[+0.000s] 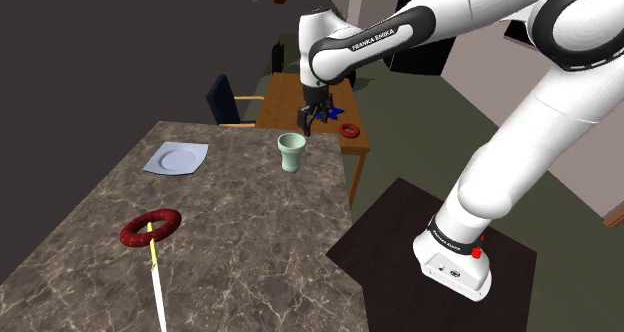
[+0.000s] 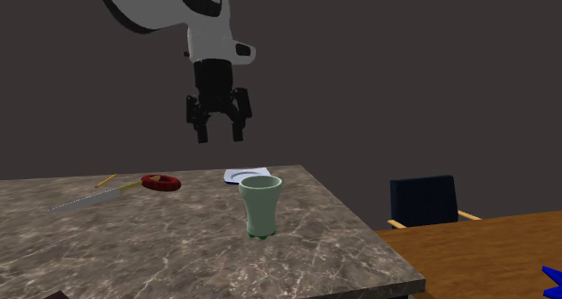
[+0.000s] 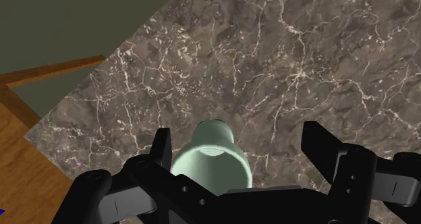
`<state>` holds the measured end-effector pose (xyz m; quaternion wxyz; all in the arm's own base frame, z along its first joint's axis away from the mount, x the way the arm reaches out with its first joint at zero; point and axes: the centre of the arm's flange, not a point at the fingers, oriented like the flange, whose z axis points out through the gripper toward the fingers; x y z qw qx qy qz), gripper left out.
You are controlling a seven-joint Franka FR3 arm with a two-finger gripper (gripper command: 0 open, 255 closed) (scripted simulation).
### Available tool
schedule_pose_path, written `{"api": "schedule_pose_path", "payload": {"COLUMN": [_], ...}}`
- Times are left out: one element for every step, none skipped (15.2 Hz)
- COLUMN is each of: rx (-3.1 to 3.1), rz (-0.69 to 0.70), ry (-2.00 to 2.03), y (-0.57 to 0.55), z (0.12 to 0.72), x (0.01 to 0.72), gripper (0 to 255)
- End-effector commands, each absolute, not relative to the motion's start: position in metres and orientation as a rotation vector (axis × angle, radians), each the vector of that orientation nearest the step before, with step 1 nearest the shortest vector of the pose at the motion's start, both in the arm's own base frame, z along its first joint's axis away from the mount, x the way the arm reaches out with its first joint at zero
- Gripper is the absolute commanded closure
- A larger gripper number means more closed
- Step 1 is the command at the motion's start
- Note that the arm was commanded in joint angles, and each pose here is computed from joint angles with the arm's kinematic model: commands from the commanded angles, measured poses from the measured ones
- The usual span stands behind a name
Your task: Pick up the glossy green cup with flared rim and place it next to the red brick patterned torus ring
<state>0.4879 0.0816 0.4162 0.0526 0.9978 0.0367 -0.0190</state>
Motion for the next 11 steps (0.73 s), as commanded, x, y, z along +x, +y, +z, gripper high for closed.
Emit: {"api": "schedule_pose_path", "payload": {"rx": [3.023,3.018,3.012,3.007,3.001,2.995,2.990,2.984,2.979,2.973,2.967], "rz": [-0.065,-0.069,-0.073,-0.077,-0.081,-0.085,-0.089,-0.093,-0.097,-0.100,-0.104], "ry": [0.121,0.126,0.130,0.135,0.139,0.144,0.148,0.153,0.157,0.161,0.166], "y": [0.093,0.096,0.099,0.103,0.106,0.109,0.112,0.115,0.119,0.122,0.125], "z": [0.398,0.389,0.380,0.371,0.362,0.352,0.343,0.334,0.324,0.315,0.306], "x": [0.507,0.517,0.526,0.536,0.545,0.555,0.565,0.574,0.584,0.593,0.602], "gripper": [0,0,0,0,0,0,0,0,0,0,0]}}
